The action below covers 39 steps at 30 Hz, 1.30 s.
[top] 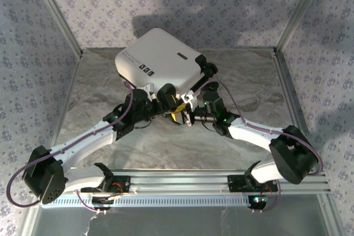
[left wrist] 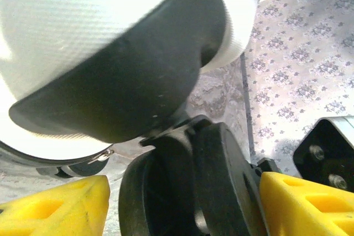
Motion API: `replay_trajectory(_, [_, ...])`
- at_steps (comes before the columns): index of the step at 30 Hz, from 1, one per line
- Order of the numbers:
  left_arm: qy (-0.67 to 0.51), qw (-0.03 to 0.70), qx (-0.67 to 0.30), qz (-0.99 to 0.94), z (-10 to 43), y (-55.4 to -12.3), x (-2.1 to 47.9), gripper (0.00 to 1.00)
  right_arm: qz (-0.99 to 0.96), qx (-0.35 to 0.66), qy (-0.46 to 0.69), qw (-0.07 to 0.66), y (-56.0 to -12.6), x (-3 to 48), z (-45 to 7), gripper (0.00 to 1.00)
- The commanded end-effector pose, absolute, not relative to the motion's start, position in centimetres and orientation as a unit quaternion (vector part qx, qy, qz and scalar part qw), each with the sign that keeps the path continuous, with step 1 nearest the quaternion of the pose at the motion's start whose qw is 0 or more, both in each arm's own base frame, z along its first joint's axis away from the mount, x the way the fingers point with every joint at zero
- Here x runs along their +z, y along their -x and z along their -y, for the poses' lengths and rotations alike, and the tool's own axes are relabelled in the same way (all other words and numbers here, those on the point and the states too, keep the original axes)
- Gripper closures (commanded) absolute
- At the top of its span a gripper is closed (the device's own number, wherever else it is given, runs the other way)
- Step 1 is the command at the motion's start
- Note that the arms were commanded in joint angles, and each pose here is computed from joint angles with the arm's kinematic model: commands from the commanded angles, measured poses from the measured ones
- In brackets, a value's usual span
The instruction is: Pack the luggage
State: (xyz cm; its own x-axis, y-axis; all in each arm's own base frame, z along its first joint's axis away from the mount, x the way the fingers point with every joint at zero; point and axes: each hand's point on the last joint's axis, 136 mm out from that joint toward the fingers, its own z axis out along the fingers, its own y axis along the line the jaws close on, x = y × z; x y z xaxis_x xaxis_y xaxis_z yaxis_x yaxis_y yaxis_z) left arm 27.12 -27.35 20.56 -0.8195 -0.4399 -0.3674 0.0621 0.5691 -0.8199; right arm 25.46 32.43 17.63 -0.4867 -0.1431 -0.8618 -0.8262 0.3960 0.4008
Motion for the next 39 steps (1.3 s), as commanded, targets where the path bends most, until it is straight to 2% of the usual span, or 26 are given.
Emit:
replay_trajectory(1, [0.136, 0.272, -0.456, -0.837, 27.4, -27.2, 20.3, 0.29, -0.735, 0.423, 0.346, 0.401, -25.9, 17.6, -32.5, 0.72])
replay_trajectory(12, [0.147, 0.252, -0.475, -0.830, 29.2, -27.2, 20.4, 0.31, -0.736, 0.415, 0.358, 0.397, -26.4, 17.2, -33.0, 0.74])
replay_trajectory(16, [0.155, 0.253, -0.481, -0.825, 29.3, -27.3, 20.5, 0.40, -0.736, 0.414, 0.360, 0.397, -26.4, 17.3, -33.0, 0.75])
replay_trajectory(21, [0.161, 0.267, -0.472, -0.824, 28.6, -27.5, 20.8, 0.45, -0.734, 0.413, 0.365, 0.396, -26.2, 17.0, -32.9, 0.75])
replay_trajectory(22, [0.163, 0.271, -0.470, -0.824, 28.4, -27.5, 20.8, 0.49, -0.734, 0.412, 0.366, 0.396, -26.1, 16.8, -32.9, 0.74])
replay_trajectory(28, [0.161, 0.299, -0.455, -0.823, 27.4, -27.6, 21.8, 0.68, -0.745, 0.377, 0.361, 0.416, -26.3, 15.3, -31.8, 0.67])
replay_trajectory(33, [0.150, 0.310, -0.458, -0.820, 27.4, -27.7, 22.8, 0.77, -0.761, 0.322, 0.358, 0.435, -26.8, 13.5, -31.2, 0.66])
replay_trajectory(39, [0.146, 0.315, -0.489, -0.800, 28.0, -27.7, 23.8, 0.82, -0.762, 0.302, 0.365, 0.442, -27.1, 11.7, -32.5, 0.55])
